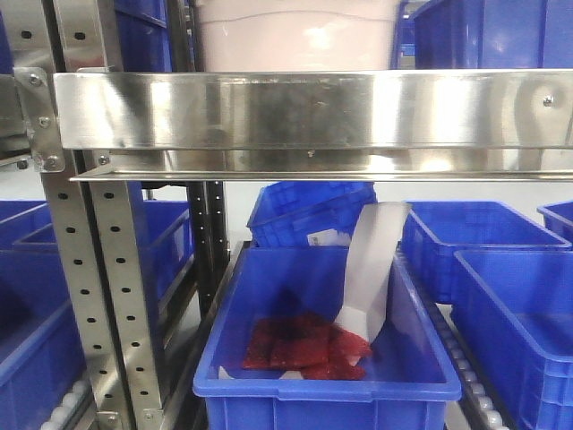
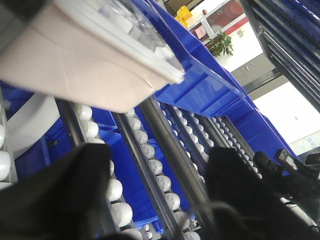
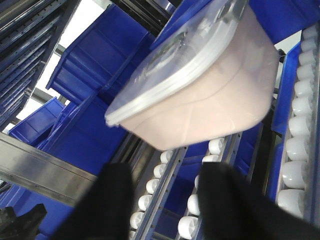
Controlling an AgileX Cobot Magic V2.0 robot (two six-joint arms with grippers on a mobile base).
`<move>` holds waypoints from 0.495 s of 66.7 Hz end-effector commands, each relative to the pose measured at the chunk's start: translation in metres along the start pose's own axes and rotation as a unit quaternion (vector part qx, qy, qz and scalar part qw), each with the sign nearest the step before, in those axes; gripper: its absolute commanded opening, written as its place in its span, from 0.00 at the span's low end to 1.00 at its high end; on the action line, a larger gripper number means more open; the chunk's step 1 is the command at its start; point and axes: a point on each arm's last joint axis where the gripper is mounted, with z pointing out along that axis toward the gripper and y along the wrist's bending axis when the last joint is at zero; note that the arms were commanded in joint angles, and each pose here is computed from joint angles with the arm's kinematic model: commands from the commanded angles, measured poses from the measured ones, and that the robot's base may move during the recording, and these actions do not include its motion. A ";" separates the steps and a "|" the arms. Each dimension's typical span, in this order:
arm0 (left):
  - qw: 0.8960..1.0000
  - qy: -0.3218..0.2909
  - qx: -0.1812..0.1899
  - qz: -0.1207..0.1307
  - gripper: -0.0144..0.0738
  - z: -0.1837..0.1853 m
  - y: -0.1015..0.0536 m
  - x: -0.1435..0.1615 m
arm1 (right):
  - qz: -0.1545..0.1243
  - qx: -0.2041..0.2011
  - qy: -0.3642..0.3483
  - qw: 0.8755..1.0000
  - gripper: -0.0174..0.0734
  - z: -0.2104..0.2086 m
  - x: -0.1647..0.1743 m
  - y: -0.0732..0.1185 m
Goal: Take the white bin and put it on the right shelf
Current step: 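Open both grippers and release the bin's lid clips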
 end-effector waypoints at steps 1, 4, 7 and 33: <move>0.998 -0.040 0.039 0.011 0.33 -0.012 -0.031 -0.017 | -0.019 -0.045 -0.035 0.998 0.46 -0.014 -0.015 0.035; 0.998 -0.040 0.039 0.011 0.25 -0.012 -0.031 -0.017 | -0.019 -0.045 -0.035 0.998 0.41 -0.014 -0.015 0.035; 0.998 -0.041 0.040 0.011 0.18 -0.012 -0.031 -0.018 | -0.017 -0.046 -0.036 0.998 0.38 -0.014 -0.015 0.035; 0.993 -0.096 -0.029 0.062 0.03 -0.039 -0.069 -0.028 | -0.127 0.017 -0.045 0.991 0.27 -0.042 -0.014 0.075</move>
